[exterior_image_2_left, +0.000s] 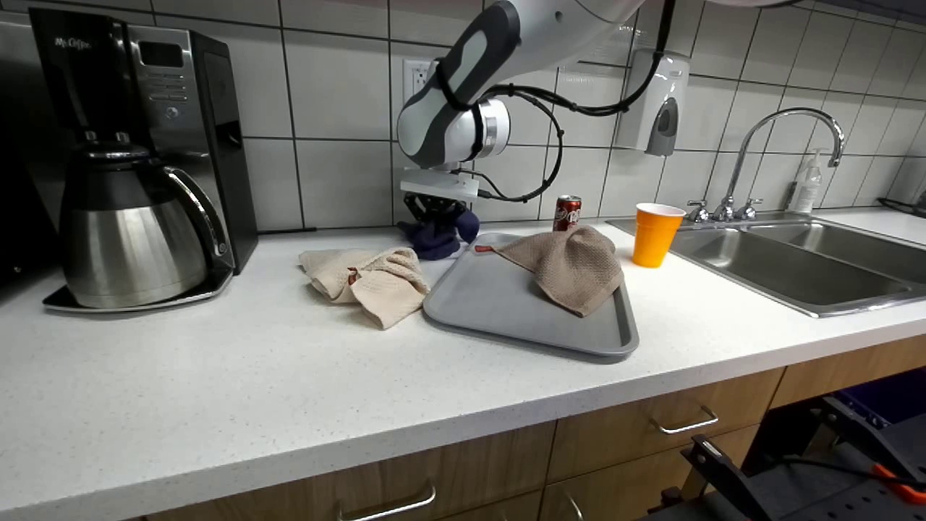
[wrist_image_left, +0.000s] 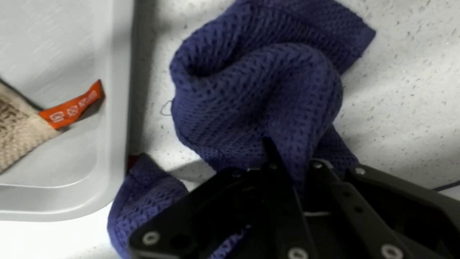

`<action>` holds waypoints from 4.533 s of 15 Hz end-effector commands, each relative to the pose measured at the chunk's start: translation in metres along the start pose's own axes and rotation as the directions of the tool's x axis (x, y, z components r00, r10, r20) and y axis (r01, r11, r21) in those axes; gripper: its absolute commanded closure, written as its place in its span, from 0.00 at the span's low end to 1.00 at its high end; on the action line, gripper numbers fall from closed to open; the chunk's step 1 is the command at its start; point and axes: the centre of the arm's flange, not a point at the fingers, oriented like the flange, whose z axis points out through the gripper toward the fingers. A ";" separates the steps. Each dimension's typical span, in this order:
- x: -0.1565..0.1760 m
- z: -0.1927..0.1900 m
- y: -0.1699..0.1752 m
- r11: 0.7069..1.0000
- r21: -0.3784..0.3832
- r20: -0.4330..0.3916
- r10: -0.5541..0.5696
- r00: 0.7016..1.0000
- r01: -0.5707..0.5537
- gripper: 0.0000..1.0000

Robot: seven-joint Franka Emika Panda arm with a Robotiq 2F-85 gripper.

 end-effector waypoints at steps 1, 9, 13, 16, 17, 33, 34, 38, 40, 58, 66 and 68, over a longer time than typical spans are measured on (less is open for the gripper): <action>0.001 -0.017 0.005 0.998 -0.035 -0.032 -0.046 0.998 0.044 0.98; -0.011 -0.045 0.007 0.997 -0.029 -0.092 -0.077 0.993 0.074 0.98; -0.020 -0.058 0.008 0.997 -0.017 -0.119 -0.079 0.990 0.077 0.98; -0.026 -0.065 0.014 0.997 -0.024 -0.131 -0.080 0.988 0.078 0.98; -0.029 -0.067 0.019 0.997 -0.028 -0.135 -0.081 0.988 0.078 0.98; -0.076 -0.132 0.065 0.997 -0.039 -0.254 -0.072 0.964 0.064 0.98; -0.080 -0.136 0.066 0.997 -0.043 -0.257 -0.071 0.964 0.062 0.98; -0.103 -0.146 0.071 0.997 -0.054 -0.271 -0.065 0.960 0.052 0.98; -0.112 -0.154 0.074 0.997 -0.058 -0.279 -0.060 0.958 0.046 0.98; -0.136 -0.145 0.096 0.993 -0.119 -0.222 -0.005 0.975 -0.022 0.98; -0.118 -0.110 0.109 0.988 -0.144 -0.091 0.037 0.995 -0.050 0.98; -0.116 -0.102 0.112 0.989 -0.146 -0.045 0.033 0.998 -0.039 0.98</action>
